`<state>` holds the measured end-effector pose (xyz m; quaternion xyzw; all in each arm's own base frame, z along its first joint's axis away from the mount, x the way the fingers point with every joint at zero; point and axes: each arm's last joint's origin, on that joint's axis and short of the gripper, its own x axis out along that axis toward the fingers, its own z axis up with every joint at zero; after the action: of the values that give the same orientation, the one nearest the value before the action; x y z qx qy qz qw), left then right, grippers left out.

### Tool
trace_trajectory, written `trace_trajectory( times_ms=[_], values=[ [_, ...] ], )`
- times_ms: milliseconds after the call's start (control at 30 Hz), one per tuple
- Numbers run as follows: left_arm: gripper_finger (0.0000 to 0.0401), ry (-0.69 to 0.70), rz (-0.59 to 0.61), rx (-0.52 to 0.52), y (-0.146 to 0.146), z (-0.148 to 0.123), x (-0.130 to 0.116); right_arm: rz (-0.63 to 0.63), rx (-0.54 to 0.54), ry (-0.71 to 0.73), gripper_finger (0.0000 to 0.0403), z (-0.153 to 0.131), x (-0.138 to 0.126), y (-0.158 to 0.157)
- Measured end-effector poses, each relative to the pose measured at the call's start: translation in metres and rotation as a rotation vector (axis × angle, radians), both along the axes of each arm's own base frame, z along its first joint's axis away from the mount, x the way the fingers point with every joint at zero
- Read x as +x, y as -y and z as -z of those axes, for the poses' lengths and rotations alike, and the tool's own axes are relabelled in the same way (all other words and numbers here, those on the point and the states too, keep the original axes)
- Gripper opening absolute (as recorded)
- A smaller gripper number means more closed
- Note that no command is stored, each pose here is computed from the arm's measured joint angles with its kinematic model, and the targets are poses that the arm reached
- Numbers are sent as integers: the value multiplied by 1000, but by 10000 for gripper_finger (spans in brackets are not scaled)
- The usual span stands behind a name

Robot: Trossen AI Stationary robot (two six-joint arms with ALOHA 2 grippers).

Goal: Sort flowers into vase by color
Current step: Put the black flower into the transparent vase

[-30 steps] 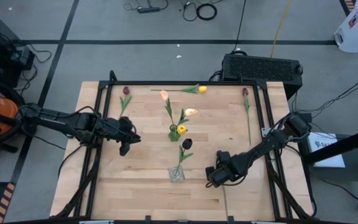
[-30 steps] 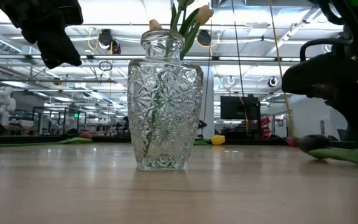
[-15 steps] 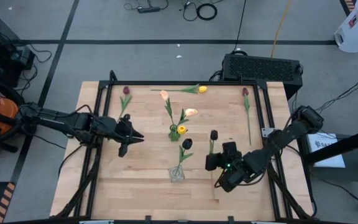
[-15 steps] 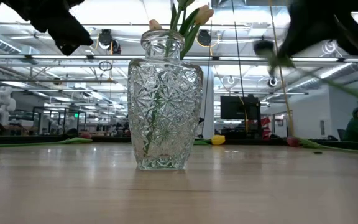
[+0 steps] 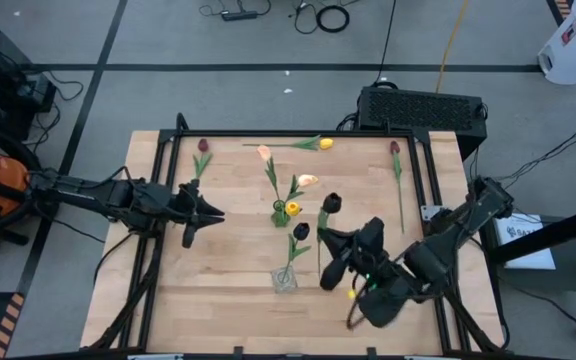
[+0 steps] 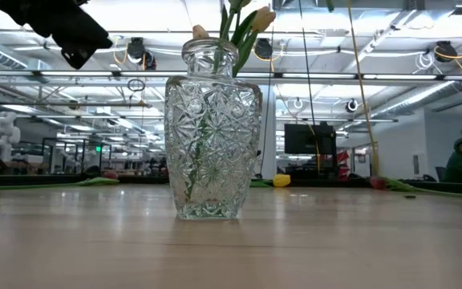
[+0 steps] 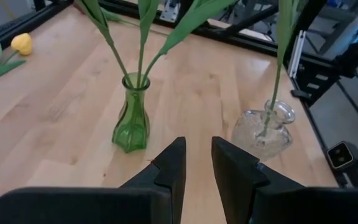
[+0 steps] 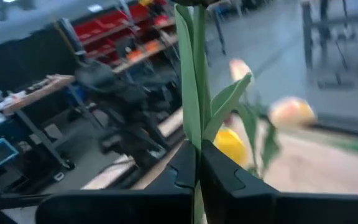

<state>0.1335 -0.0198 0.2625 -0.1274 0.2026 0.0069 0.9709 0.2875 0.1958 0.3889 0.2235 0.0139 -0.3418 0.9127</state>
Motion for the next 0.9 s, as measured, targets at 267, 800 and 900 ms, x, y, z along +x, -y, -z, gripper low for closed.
trace_trajectory(
  times_ms=[267, 800, 900],
  values=[
    [84, 1, 3, -15, 0, 0, 0, -62, -151, 17, 0, -18, 27, -30],
    [84, 2, 8, -13, 0, 0, 0, 1, -164, 41, 0, 23, 75, -44],
    [84, 2, 9, -10, 0, 0, 0, 2, -186, 25, 0, 22, 76, -42]
  ],
)
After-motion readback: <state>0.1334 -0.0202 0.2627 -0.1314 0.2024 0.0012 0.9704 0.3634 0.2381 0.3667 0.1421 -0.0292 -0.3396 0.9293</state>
